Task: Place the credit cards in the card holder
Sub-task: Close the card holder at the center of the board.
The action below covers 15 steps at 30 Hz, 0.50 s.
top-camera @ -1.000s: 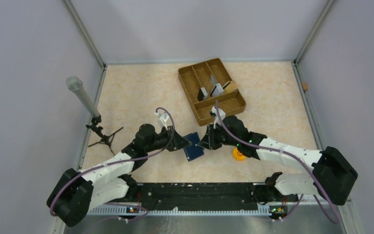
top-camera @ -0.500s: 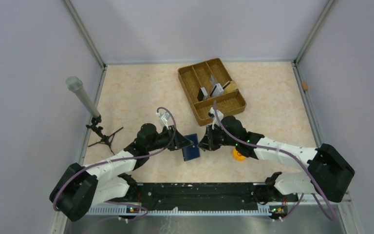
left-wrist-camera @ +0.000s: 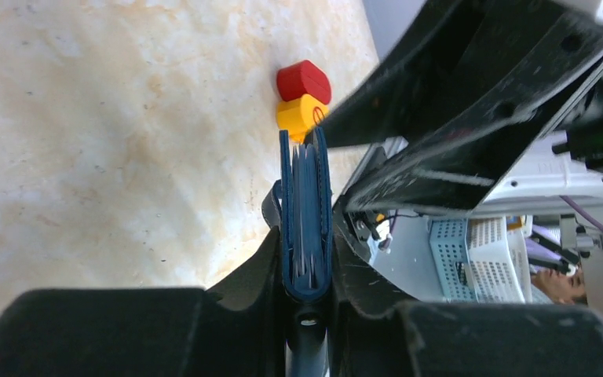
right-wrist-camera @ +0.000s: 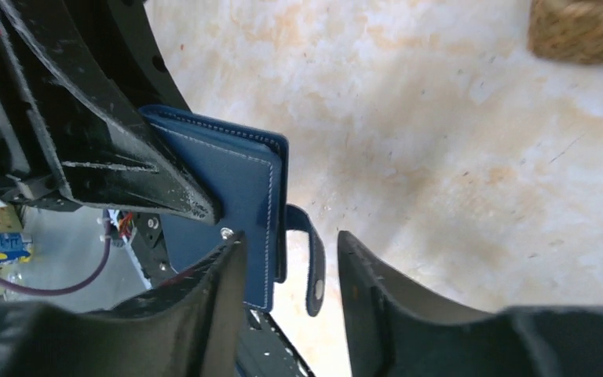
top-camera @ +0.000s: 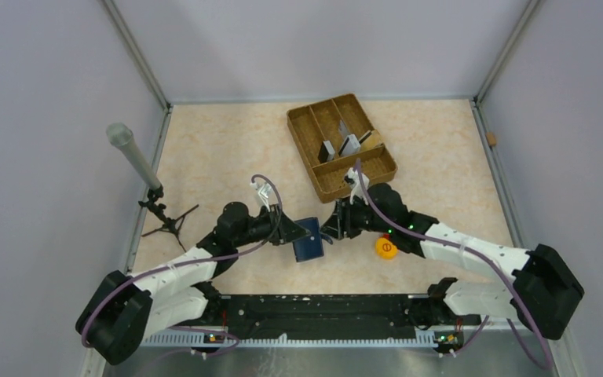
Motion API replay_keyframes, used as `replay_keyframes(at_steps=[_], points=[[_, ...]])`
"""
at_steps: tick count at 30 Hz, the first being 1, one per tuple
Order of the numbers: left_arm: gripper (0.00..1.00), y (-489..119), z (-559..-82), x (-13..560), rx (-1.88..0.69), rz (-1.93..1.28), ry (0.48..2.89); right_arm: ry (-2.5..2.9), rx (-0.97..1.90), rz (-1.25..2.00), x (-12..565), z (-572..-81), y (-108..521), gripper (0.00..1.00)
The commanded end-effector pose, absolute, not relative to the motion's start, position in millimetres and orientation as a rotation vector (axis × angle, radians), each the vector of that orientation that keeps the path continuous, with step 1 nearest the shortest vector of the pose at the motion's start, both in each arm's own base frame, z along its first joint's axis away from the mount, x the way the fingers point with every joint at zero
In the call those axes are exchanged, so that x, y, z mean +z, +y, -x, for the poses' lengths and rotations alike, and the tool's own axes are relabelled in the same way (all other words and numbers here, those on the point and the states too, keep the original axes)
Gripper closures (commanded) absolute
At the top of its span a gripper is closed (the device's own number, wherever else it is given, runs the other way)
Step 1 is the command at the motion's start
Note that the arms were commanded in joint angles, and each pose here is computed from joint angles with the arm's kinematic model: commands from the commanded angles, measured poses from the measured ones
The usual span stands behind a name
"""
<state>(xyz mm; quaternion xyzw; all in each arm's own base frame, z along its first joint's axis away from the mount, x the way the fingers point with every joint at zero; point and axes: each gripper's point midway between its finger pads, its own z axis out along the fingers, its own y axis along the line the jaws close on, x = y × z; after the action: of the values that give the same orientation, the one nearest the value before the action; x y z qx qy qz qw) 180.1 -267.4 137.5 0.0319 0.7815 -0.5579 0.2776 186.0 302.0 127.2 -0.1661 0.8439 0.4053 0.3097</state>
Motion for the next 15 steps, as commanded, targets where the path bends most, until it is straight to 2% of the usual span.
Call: replay_keyframes(at_steps=[1,4,8,15], points=[[1.00,-275,-165,172,-1.592,-0.294,1.955,2.089,1.130,0.500,166,-195,292,0.48],[1.00,-278,-148,188,-1.676,-0.410,1.893,2.033,1.247,0.615,180,-177,295,0.37],[1.00,-278,-132,203,-1.739,-0.514,1.836,1.930,1.401,0.726,202,-155,301,0.32],[1.00,-278,-118,216,-1.798,-0.579,1.792,1.871,1.598,0.818,209,-133,311,0.33]])
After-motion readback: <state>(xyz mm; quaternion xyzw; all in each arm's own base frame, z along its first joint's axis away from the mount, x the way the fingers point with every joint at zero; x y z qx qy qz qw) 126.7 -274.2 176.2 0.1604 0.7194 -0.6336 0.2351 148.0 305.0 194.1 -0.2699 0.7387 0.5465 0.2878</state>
